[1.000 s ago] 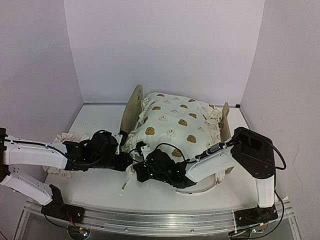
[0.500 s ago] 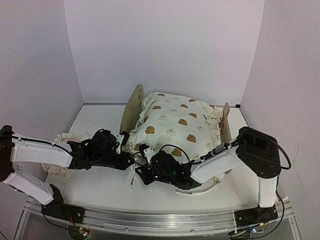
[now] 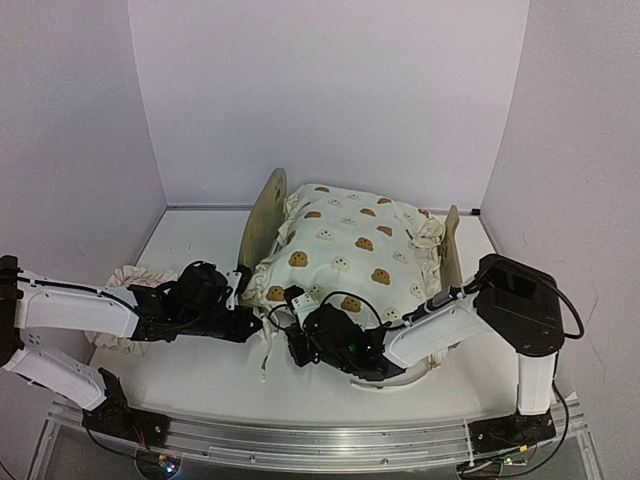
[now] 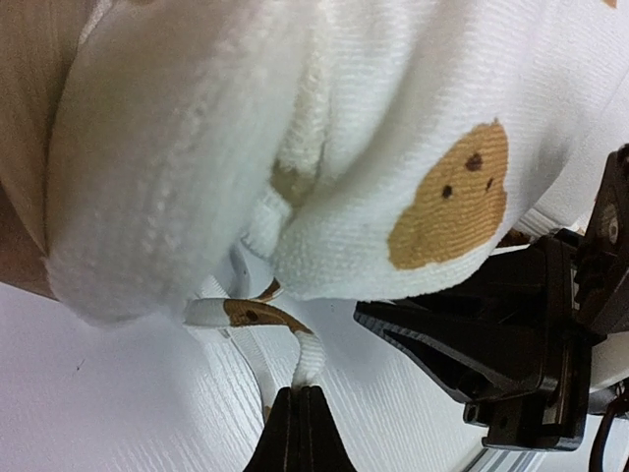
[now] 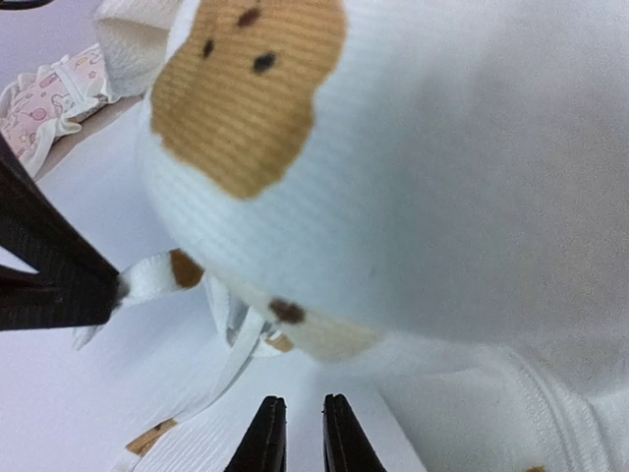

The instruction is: Set up the pet bed

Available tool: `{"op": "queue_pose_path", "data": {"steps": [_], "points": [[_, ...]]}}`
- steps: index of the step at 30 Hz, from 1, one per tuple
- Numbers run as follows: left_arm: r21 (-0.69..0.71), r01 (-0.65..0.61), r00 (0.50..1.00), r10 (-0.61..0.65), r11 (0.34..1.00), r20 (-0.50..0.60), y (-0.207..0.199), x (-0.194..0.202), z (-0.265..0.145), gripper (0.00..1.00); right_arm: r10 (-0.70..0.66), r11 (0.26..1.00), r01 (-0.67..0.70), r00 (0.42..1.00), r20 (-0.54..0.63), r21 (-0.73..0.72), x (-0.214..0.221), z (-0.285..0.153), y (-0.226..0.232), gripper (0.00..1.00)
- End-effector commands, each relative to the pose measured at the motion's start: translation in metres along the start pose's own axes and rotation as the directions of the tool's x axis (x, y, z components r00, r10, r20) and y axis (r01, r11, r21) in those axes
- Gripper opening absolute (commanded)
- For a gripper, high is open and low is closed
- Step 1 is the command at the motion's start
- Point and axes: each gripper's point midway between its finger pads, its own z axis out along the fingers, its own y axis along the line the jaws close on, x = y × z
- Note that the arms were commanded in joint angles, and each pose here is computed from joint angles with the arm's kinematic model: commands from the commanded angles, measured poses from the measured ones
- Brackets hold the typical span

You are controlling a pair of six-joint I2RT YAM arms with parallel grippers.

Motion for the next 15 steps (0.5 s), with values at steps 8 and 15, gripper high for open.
{"op": "queue_pose_path", "data": {"steps": [8,15], "points": [[-0.082,0.039,0.999,-0.036,0.996,0.034,0.019,-0.004,-0.008,0.00,-0.242,0.960,0.225,0.966,0.090,0.166,-0.013,0.038,-0.006,0.11],[-0.087,0.040,0.999,-0.037,0.995,0.036,0.020,-0.004,-0.012,0.00,-0.332,0.925,0.295,0.934,0.135,0.239,-0.015,0.053,-0.009,0.08]]}}
